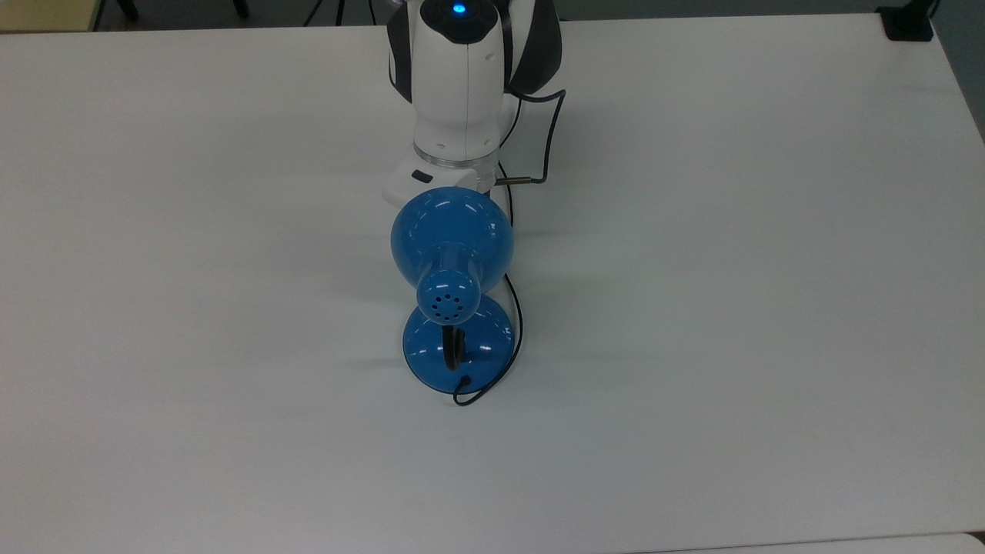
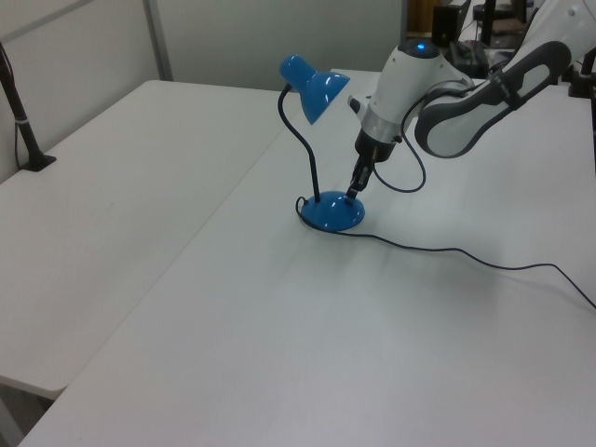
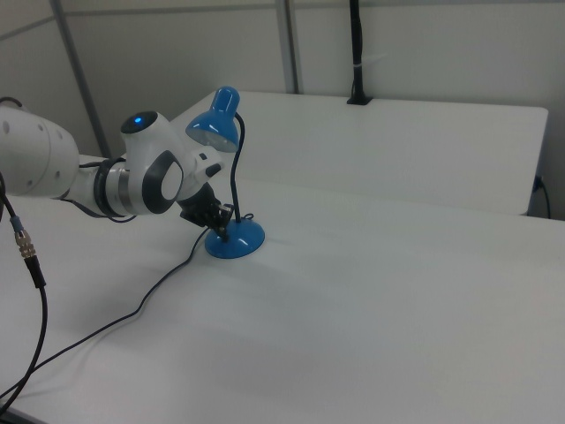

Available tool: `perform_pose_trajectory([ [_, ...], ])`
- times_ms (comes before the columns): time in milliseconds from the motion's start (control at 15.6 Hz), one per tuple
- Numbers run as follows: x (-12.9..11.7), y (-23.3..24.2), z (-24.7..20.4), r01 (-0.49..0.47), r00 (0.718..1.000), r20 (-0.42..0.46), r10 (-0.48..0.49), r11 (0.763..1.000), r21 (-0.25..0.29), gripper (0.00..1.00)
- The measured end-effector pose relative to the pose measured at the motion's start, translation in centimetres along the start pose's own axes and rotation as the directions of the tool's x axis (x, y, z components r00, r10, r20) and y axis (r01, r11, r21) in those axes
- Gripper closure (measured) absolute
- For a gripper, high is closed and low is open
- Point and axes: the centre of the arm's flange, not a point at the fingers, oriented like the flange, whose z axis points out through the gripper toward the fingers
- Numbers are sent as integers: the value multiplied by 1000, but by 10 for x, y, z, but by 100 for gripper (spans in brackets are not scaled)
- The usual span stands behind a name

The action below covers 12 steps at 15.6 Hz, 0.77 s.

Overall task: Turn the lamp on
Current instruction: 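Press the switch on the lamp base with the gripper fingertips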

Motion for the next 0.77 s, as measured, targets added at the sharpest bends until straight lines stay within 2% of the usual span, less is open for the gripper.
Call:
perform_pose_trajectory([
  [768,4,2,11,3,1000,-18,-3,1000,-2,99],
])
